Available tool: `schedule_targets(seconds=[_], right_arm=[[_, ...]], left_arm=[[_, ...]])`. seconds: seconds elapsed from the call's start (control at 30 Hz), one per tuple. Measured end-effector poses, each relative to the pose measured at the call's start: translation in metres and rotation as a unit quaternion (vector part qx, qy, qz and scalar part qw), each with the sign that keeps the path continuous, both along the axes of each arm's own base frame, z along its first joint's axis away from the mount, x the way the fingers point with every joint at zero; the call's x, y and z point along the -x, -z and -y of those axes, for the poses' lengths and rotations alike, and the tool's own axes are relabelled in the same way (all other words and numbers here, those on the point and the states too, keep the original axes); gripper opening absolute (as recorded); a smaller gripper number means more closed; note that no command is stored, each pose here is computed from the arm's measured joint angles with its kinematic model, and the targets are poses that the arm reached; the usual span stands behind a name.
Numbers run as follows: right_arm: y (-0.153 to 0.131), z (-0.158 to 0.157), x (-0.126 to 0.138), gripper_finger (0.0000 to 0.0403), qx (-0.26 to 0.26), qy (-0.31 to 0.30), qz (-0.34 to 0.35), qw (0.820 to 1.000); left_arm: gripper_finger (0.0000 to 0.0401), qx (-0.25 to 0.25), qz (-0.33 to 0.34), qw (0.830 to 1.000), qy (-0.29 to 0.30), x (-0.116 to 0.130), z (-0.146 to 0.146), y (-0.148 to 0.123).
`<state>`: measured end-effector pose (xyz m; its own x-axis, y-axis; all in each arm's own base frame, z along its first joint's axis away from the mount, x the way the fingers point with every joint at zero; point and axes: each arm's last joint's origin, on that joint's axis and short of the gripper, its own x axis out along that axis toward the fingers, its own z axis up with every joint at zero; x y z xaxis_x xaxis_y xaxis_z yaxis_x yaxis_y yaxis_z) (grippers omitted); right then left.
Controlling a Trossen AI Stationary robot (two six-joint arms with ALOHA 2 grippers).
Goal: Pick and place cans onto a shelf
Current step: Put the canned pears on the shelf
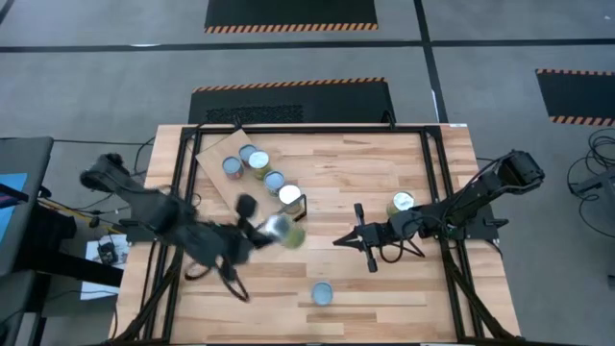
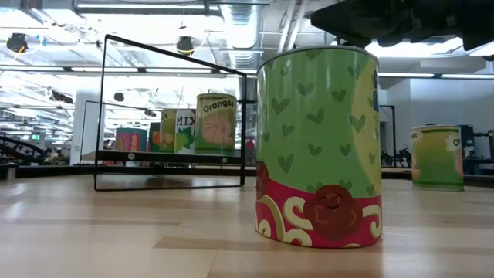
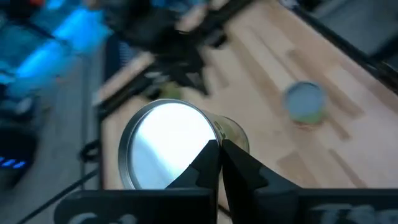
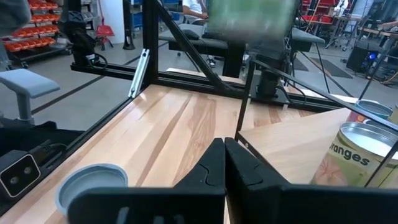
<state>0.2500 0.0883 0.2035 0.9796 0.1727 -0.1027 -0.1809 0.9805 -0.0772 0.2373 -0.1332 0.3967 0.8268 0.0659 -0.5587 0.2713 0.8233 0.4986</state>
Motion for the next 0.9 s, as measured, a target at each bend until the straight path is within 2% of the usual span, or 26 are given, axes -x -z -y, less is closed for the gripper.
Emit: schedule_targets(seconds=[0.2,0.33,0.4,0.53,0.63,0.83,0.9], right_arm=[[0.0,0.0,0.0,0.0011,0.0,0.0,0.002,1.0],[0.0,0.0,0.0,0.0011,0.0,0.0,0.002,1.0],[0.0,0.0,0.0,0.0011,0.0,0.0,0.002,1.0],[0.0,0.0,0.0,0.0011,0.0,0.0,0.002,1.0],[-0.001,0.0,0.0,0.0011,-0.001,0.0,0.004,1.0],[-0.001,0.0,0.0,0.0011,-0.001,0.0,0.006,1.0],[-0.002,0.0,0.0,0.0011,-0.002,0.0,0.008,1.0]], left_arm=[[0.0,0.048,0.032,0.988,-0.144,0.047,-0.042,-0.023],[0.0,0.083,0.005,0.967,-0.241,0.075,-0.072,-0.023],[0.0,0.085,-0.005,0.953,-0.291,0.083,-0.083,-0.018],[0.0,0.065,-0.043,0.937,-0.34,0.09,-0.096,0.008],[0.0,0.061,-0.075,0.93,-0.355,0.088,-0.102,0.036],[0.0,0.082,-0.092,0.923,-0.365,0.08,-0.115,0.087],[0.0,0.078,-0.105,0.915,-0.382,0.079,-0.124,0.101]])
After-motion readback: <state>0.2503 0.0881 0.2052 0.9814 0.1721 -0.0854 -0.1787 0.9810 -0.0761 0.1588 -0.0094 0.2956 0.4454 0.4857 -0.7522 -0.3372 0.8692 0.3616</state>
